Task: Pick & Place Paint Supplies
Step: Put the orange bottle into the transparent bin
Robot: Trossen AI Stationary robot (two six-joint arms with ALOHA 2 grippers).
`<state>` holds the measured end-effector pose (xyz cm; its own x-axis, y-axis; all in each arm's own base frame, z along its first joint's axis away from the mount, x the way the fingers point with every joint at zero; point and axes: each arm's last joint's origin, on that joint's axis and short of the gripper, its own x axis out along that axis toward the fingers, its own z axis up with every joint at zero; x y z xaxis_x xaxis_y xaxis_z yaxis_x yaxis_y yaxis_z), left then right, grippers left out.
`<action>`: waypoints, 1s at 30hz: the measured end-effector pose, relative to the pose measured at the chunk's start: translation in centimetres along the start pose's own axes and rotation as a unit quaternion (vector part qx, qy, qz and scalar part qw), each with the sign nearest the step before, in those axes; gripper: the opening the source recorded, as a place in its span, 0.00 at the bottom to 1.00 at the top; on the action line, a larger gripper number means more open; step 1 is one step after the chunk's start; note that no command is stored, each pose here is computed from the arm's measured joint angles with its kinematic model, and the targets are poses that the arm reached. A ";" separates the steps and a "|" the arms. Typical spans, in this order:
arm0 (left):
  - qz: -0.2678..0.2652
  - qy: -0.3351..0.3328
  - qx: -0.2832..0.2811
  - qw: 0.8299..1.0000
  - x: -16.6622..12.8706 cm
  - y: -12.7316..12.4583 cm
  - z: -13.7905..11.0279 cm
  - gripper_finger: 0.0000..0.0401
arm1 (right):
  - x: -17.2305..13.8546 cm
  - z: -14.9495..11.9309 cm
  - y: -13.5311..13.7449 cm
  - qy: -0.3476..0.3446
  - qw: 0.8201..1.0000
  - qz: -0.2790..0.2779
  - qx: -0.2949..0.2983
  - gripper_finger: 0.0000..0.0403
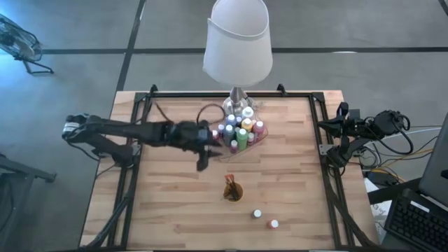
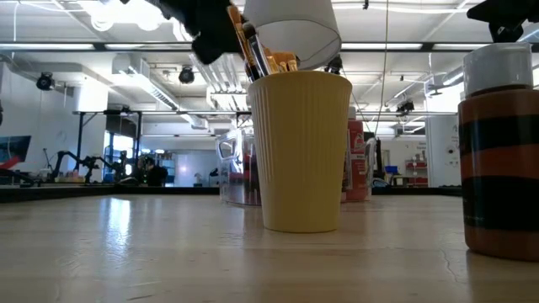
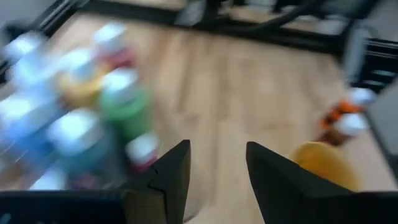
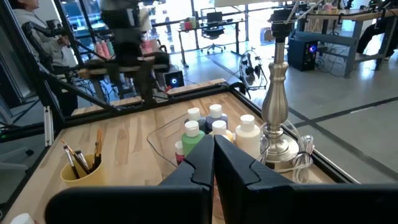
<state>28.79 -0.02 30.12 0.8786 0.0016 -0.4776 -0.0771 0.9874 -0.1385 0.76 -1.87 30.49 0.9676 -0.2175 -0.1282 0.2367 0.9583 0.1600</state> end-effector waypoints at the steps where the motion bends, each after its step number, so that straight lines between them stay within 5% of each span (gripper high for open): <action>1: -0.015 -0.010 0.016 1.000 0.0 -0.9 0.1 0.40 | 0.0 0.0 0.0 0.000 1.000 0.000 0.000 0.02; 15: -0.188 -0.151 0.205 0.949 -0.4 -12.3 0.0 0.40 | 0.0 0.0 0.0 0.000 1.000 0.000 0.000 0.02; 22: -0.210 -0.134 0.214 0.945 2.0 -14.4 0.3 0.42 | 0.0 0.0 0.0 0.000 1.000 0.000 0.000 0.02; 30: -0.227 -0.065 0.240 0.942 6.5 -16.4 -0.6 0.57 | 0.0 0.0 0.0 0.000 1.000 0.000 0.000 0.02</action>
<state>35.51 -16.32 28.81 0.8223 -0.4498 -0.3485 0.5152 0.8486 0.1206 0.76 -1.87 30.49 0.9675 -0.2179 -0.1282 0.2370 0.9583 0.1599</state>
